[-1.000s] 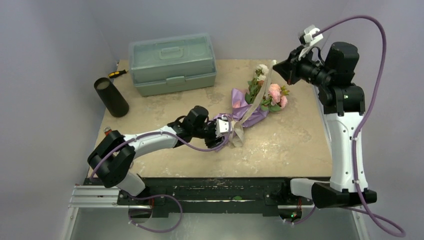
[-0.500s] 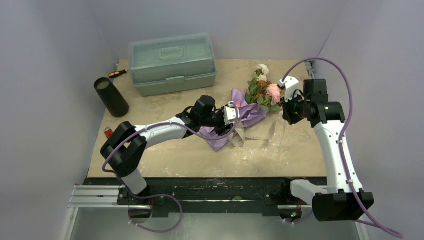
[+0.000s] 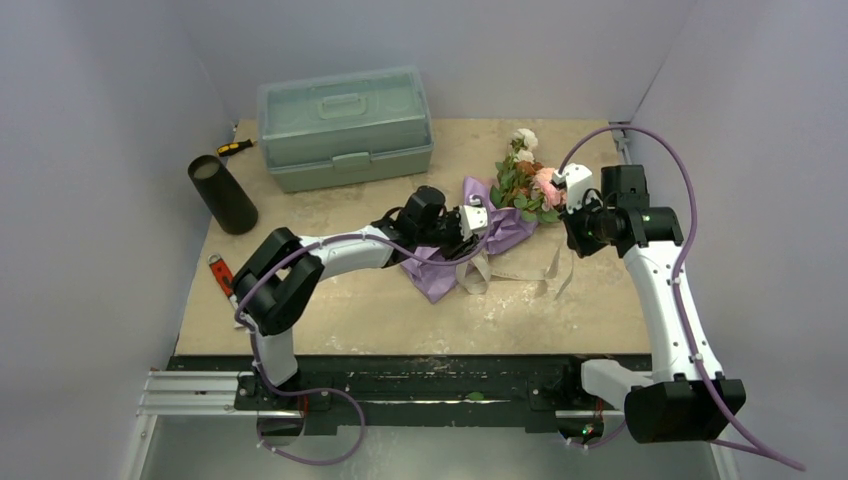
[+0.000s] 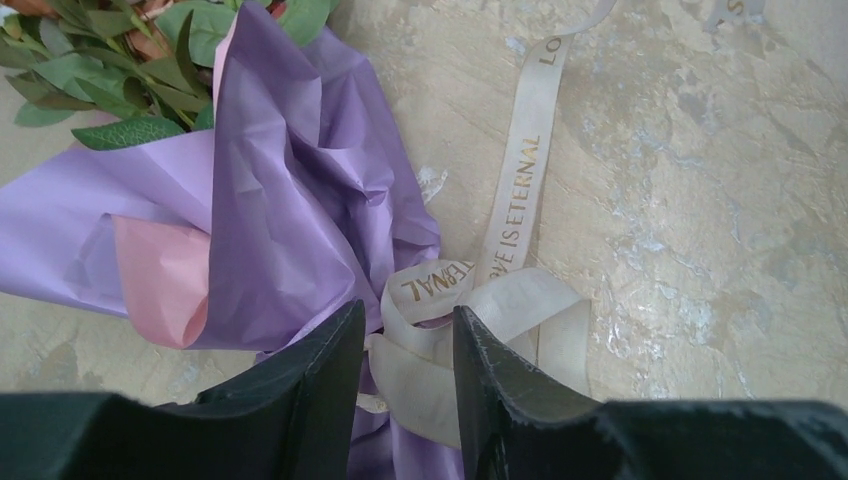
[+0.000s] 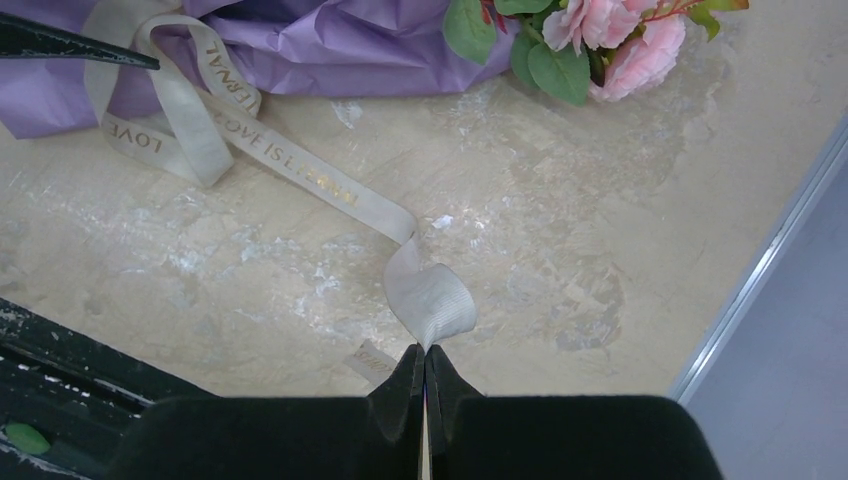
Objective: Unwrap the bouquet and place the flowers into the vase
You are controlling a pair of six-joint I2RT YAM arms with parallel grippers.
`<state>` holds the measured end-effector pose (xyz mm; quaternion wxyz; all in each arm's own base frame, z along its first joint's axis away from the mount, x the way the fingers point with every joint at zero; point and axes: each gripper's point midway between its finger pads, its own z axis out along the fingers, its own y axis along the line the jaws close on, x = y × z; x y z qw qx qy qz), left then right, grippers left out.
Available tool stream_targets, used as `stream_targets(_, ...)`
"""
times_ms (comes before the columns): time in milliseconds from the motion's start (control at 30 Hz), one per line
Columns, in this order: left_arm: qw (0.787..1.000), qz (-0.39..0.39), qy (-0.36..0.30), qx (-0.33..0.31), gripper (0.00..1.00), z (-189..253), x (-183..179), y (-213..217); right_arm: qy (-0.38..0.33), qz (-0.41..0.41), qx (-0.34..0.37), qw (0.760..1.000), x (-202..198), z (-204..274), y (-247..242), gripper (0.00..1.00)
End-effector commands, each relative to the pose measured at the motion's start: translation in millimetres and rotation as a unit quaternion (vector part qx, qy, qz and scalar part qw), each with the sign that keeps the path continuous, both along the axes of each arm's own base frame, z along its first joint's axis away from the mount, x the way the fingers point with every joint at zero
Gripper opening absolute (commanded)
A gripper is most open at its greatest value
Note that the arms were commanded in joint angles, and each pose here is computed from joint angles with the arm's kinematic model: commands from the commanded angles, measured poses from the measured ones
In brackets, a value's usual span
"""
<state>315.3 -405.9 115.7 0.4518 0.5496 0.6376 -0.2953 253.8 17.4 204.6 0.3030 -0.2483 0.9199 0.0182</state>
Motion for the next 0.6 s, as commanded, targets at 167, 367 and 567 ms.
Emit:
stream_targets(167, 1.000, 0.002, -0.002, -0.009, 0.18, 13.9, 2.6, -7.2, -0.014, 0.002, -0.021, 1.000, 9.1, 2.1, -8.7, 0.00)
stream_targets(367, 0.999, 0.014, -0.011, -0.030, 0.00, 52.3, 0.1, -3.7, -0.012, 0.006, -0.032, 0.999, 11.7, -2.5, -12.8, 0.00)
stream_targets(567, 0.996, 0.043, -0.008, -0.081, 0.00, 110.6, 2.6, 1.7, -0.003, 0.014, -0.038, 0.999, 11.7, -12.3, -13.9, 0.00)
